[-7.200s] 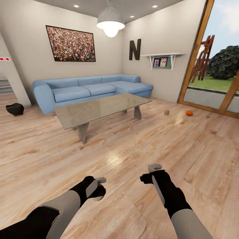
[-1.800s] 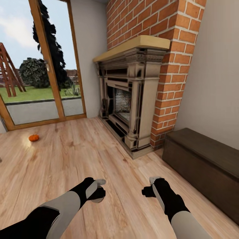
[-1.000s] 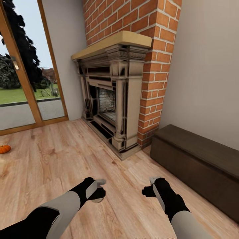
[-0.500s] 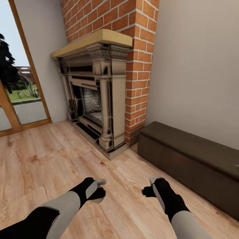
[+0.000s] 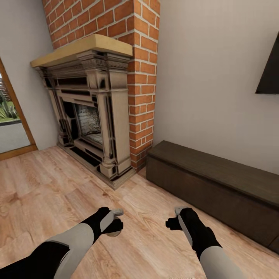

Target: Place each of the two pumpkins and all three candles from the living room inside a cabinet in the living room (use any cabinet), then make sure every cabinet is closed, and position the cauldron so it is next to a table in the living room.

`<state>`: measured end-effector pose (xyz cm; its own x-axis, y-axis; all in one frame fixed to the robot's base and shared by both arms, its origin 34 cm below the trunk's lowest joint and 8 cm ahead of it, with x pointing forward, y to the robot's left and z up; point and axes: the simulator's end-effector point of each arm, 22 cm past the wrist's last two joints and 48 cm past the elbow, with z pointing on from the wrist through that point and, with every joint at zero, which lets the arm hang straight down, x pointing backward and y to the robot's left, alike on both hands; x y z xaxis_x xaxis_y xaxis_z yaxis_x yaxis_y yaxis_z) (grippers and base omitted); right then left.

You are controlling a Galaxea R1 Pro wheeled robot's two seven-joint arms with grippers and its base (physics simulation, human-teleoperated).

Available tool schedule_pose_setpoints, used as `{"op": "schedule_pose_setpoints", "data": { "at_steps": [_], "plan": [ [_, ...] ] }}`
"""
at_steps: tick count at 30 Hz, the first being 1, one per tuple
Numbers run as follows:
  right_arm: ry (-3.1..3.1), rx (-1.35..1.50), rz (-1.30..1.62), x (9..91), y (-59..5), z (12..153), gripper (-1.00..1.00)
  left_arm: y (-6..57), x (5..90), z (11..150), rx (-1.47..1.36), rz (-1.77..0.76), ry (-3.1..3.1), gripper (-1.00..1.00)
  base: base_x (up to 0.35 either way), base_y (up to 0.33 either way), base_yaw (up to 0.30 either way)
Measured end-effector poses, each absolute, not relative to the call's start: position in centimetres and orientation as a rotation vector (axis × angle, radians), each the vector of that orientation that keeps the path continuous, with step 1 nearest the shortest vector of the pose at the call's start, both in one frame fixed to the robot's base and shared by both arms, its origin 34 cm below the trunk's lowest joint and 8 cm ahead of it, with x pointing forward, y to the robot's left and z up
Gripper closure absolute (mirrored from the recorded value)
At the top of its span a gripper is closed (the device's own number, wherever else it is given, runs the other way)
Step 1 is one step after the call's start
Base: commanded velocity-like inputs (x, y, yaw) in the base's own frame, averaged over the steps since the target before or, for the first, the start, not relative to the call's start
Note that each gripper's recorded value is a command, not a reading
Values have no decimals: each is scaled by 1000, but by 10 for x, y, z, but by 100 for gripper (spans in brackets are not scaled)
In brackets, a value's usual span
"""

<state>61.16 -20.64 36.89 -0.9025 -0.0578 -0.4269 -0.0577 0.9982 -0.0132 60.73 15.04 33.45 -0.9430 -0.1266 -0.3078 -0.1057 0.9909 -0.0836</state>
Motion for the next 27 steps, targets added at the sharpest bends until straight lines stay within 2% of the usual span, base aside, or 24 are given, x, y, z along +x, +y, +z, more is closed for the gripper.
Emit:
{"op": "schedule_pose_setpoints", "data": {
  "at_steps": [19, 27],
  "plan": [
    [2694, -86, 2, 610, -204, 374, -100, 150, 610, 344, -167, -95, 2800, 100, 0, 0, -263],
    [2688, -87, 3, 611, -204, 376, -100, 151, 611, 347, -166, -95, 2794, 100, 0, 0, -73]
  ]
}}
